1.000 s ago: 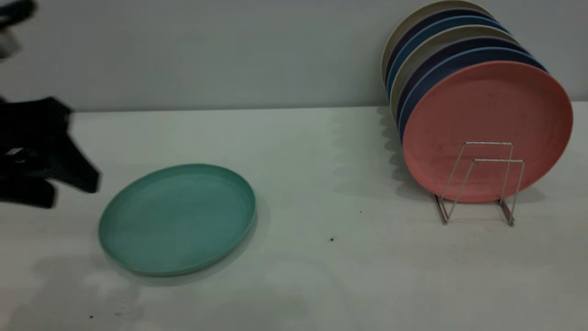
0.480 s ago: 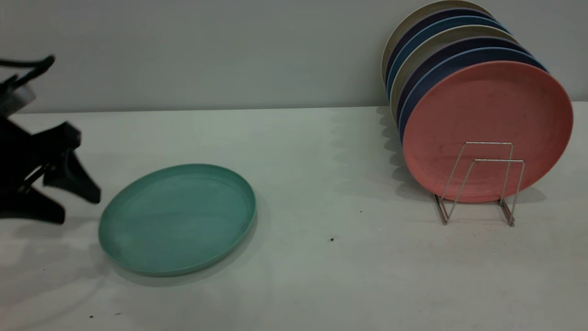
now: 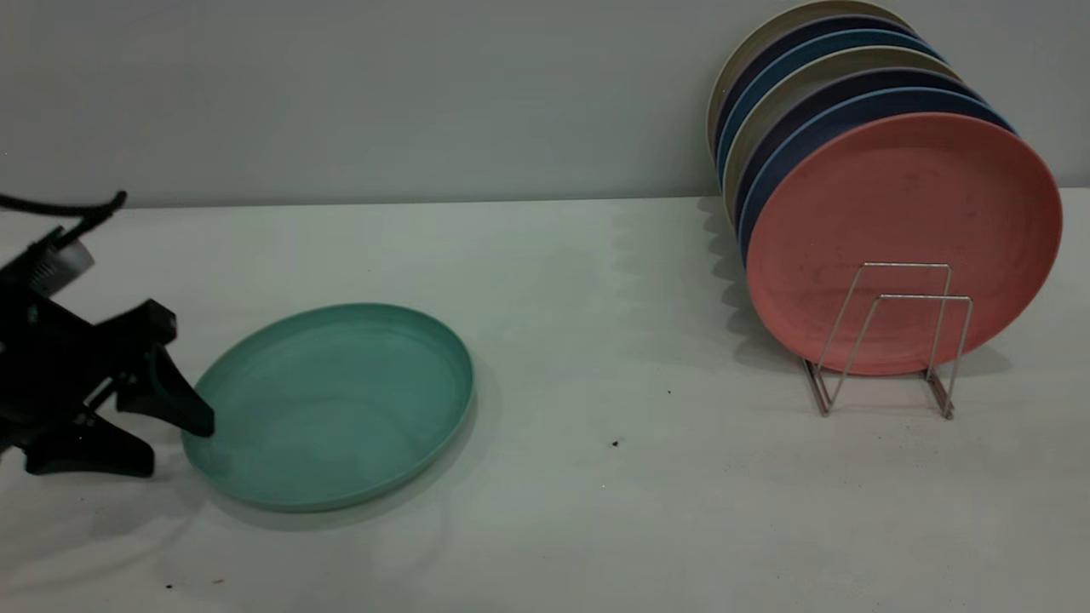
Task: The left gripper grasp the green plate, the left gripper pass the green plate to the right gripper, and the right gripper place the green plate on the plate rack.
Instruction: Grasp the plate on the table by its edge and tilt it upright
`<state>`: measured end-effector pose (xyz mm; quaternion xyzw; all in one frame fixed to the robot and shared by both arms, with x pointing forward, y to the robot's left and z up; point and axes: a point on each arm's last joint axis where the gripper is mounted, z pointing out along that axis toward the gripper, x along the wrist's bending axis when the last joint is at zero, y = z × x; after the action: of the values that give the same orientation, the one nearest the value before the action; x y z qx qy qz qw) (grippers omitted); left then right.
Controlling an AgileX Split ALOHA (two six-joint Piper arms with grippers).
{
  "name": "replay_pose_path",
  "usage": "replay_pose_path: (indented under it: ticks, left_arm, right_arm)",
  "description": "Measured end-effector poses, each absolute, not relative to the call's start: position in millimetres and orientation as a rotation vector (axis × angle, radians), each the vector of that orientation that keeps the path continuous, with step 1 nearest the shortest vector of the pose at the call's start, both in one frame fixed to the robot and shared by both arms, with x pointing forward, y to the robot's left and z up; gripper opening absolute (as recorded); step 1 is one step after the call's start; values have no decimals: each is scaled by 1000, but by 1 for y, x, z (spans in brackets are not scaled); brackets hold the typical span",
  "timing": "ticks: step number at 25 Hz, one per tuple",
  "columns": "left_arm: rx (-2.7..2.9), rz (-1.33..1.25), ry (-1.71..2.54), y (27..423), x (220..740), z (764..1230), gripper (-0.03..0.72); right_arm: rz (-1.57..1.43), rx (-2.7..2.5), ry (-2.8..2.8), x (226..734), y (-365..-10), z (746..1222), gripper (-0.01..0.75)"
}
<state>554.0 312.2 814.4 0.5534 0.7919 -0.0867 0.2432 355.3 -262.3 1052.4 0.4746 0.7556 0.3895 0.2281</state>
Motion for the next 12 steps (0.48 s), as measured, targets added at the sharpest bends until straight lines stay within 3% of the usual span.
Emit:
replay_pose_path:
  ticks: [9,12]
  left_arm:
    - [1370,-267,2128,306,560,790,536]
    - [1357,-268,2114,306,561,788,493]
  right_arm:
    - [1074,1307,2081,355,-262,1052,357]
    - [1074,1307,2081,355,-262,1052,357]
